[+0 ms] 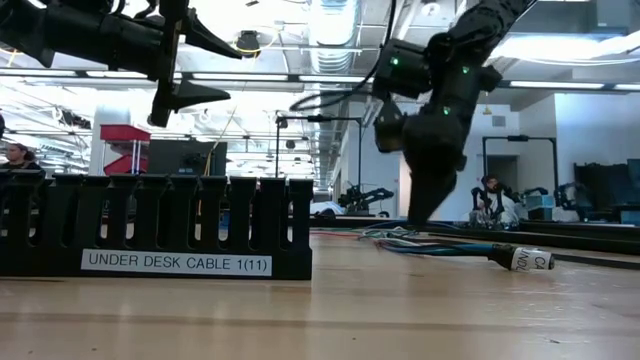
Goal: Ziptie cables
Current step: Wrap the cable wires with the black zip tie
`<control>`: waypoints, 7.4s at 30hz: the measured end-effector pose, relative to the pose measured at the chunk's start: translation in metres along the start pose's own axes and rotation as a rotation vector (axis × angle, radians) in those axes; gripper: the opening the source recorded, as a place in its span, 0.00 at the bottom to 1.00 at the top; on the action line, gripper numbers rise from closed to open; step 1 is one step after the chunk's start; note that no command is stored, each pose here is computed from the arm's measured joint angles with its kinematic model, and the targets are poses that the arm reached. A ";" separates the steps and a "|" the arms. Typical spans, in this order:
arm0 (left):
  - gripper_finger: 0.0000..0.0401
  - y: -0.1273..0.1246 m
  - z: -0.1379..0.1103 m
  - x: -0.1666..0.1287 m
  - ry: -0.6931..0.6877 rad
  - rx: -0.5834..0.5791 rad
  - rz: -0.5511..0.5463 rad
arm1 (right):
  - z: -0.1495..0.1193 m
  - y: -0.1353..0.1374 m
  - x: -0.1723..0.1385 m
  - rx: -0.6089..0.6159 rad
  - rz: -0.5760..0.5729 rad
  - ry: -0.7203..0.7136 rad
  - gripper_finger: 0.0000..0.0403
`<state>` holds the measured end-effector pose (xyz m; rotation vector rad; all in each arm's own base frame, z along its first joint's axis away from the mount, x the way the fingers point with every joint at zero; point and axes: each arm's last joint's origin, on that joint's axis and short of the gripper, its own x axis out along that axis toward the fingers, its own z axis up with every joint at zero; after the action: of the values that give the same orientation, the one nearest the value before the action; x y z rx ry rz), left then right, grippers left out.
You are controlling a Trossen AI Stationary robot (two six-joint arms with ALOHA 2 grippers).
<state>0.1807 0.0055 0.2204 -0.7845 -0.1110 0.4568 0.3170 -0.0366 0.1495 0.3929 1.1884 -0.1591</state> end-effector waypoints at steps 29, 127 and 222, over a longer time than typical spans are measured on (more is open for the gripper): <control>0.69 0.002 -0.002 0.000 0.016 0.018 0.016 | 0.005 -0.009 0.013 0.077 -0.085 -0.037 0.39; 0.69 -0.002 0.002 0.000 -0.023 -0.055 -0.021 | 0.031 -0.011 -0.113 0.152 -0.064 -0.470 0.00; 0.66 -0.153 -0.035 0.152 0.118 2.669 -0.178 | 0.083 -0.069 -0.266 0.252 0.511 -1.056 0.00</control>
<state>0.3803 -0.0451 0.2926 1.8096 0.5016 0.0660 0.2684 -0.1539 0.4068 0.7021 0.0091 -0.0496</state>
